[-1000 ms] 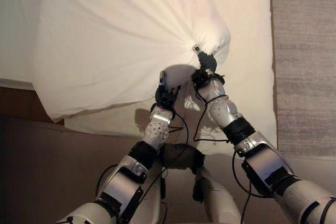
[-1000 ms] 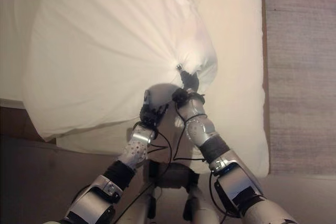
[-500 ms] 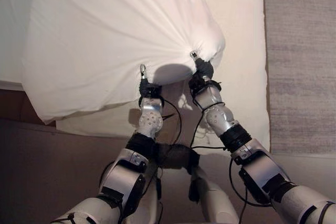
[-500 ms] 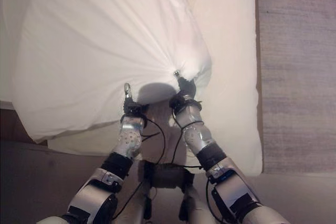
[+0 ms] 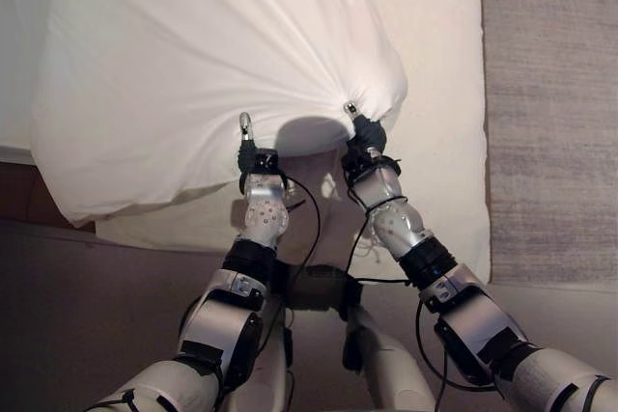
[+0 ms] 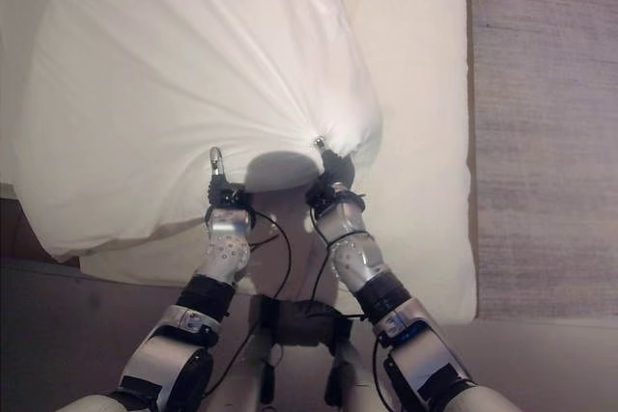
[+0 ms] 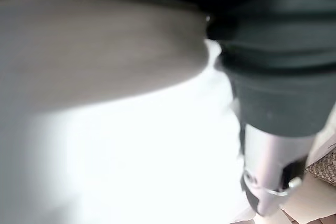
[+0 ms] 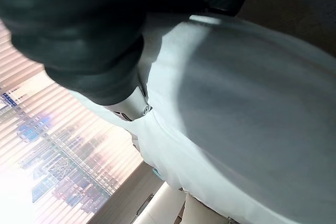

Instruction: Make the bed

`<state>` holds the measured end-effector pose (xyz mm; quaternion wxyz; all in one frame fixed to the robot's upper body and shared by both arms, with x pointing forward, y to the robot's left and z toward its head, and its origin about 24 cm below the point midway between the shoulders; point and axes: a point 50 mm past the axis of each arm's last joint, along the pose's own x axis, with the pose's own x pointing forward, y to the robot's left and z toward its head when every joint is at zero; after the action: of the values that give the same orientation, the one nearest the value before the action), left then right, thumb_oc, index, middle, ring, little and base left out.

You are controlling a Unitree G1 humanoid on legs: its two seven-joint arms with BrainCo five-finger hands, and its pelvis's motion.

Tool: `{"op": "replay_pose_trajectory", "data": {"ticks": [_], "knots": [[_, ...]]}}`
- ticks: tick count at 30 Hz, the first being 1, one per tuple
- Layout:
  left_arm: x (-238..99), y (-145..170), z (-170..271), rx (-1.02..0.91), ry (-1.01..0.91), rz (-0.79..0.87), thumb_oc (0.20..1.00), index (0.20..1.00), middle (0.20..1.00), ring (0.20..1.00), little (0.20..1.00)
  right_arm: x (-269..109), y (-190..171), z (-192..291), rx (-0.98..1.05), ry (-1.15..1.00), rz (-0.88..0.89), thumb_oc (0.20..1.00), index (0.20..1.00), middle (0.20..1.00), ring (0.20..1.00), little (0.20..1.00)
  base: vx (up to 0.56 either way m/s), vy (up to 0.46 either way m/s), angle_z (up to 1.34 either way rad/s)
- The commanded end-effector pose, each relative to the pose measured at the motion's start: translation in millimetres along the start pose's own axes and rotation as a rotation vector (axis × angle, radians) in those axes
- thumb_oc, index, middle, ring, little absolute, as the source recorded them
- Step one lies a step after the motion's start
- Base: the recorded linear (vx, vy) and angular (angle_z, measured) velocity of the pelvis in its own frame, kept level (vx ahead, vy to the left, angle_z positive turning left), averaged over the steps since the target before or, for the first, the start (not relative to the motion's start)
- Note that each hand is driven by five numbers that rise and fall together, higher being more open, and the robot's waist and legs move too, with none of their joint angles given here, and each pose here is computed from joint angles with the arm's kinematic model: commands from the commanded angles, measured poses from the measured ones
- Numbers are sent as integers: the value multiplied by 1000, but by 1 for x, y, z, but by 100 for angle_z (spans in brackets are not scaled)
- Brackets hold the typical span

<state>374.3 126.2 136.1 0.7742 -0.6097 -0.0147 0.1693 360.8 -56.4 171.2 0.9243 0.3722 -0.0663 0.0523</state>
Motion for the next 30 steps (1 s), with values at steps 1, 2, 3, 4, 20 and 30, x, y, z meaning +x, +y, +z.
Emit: {"op": "replay_pose_trajectory", "data": {"ticks": [1, 2, 3, 4, 20, 30], "knots": [[19, 33, 103, 24, -407, 120, 1000, 1000, 1000, 1000, 1000, -19, -69, 52, 98, -320, -195, 200, 200, 200, 200, 200, 0, 0, 0], [19, 33, 103, 22, -407, 125, 1000, 1000, 1000, 1000, 1000, -19, -69, 52, 101, -319, -199, 200, 200, 200, 200, 200, 0, 0, 0], [19, 35, 105, 18, -419, 138, 1000, 1000, 1000, 1000, 1000, -19, -71, 51, 107, -321, -208, 200, 200, 200, 200, 200, 0, 0, 0], [19, 34, 106, 4, -430, 148, 1000, 1000, 1000, 1000, 1000, -20, -71, 51, 116, -323, -217, 200, 200, 200, 200, 200, 0, 0, 0], [13, 59, 128, -8, -520, 261, 1000, 1000, 1000, 1000, 1000, -26, -84, 48, 145, -352, -311, 200, 200, 200, 200, 200, 0, 0, 0], [8, 77, 155, 76, -574, 256, 1000, 1000, 1000, 1000, 1000, -28, -92, 50, 97, -331, -288, 200, 200, 200, 200, 200, 0, 7, 2]]}}
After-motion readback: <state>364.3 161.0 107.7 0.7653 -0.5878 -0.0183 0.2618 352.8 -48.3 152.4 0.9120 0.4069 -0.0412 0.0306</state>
